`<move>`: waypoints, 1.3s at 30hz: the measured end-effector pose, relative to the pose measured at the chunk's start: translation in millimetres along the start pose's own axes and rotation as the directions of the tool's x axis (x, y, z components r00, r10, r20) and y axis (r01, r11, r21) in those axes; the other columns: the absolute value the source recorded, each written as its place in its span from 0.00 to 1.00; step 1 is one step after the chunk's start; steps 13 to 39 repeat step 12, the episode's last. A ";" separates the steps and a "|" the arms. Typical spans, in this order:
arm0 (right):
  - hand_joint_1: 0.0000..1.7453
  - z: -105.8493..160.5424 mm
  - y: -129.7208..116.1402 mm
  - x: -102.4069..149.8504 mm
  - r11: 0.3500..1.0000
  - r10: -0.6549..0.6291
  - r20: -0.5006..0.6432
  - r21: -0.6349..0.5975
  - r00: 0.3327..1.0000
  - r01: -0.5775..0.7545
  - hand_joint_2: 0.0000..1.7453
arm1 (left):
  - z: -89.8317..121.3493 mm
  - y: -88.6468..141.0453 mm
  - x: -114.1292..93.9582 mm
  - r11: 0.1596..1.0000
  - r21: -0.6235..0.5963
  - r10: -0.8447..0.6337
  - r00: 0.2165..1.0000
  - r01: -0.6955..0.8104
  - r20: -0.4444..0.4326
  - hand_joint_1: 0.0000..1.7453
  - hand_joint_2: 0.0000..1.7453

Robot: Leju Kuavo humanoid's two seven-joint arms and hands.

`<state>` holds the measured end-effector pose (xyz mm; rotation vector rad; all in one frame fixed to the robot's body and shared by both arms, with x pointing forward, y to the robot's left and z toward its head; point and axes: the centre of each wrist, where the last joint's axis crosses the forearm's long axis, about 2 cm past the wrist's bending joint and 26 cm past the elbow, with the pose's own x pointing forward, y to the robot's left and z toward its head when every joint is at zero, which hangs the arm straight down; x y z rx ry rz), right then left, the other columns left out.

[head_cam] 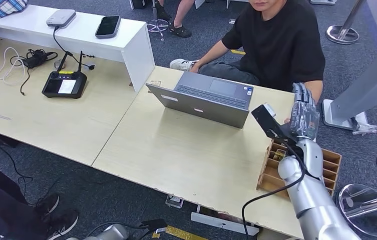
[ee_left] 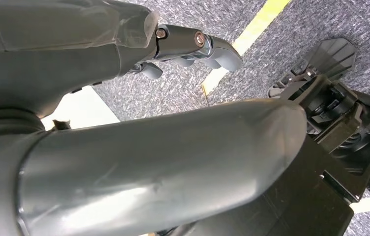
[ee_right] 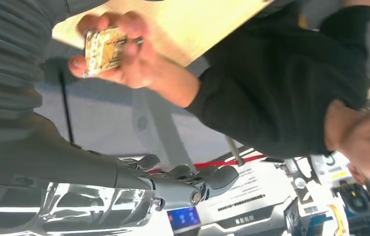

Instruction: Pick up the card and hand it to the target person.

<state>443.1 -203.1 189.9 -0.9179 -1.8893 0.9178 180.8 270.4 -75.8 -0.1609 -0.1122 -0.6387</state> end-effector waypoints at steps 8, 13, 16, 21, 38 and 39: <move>0.00 45.6 5.9 -8.0 0.900 -0.387 0.040 -0.199 0.921 0.387 1.00 | -2.2 -0.7 -10.9 1.000 0.010 0.019 1.000 -0.019 0.002 0.00 0.00; 0.00 65.7 4.5 -10.3 0.874 -0.422 0.044 -0.245 0.906 0.419 1.00 | -3.0 -1.0 -15.4 1.000 0.010 0.023 1.000 -0.023 -0.005 0.00 0.00; 0.00 65.7 4.5 -10.3 0.874 -0.422 0.044 -0.245 0.906 0.419 1.00 | -3.0 -1.0 -15.4 1.000 0.010 0.023 1.000 -0.023 -0.005 0.00 0.00; 0.00 65.7 4.5 -10.3 0.874 -0.422 0.044 -0.245 0.906 0.419 1.00 | -3.0 -1.0 -15.4 1.000 0.010 0.023 1.000 -0.023 -0.005 0.00 0.00; 0.00 65.7 4.5 -10.3 0.874 -0.422 0.044 -0.245 0.906 0.419 1.00 | -3.0 -1.0 -15.4 1.000 0.010 0.023 1.000 -0.023 -0.005 0.00 0.00; 0.00 65.7 4.5 -10.3 0.874 -0.422 0.044 -0.245 0.906 0.419 1.00 | -3.0 -1.0 -15.4 1.000 0.010 0.023 1.000 -0.023 -0.005 0.00 0.00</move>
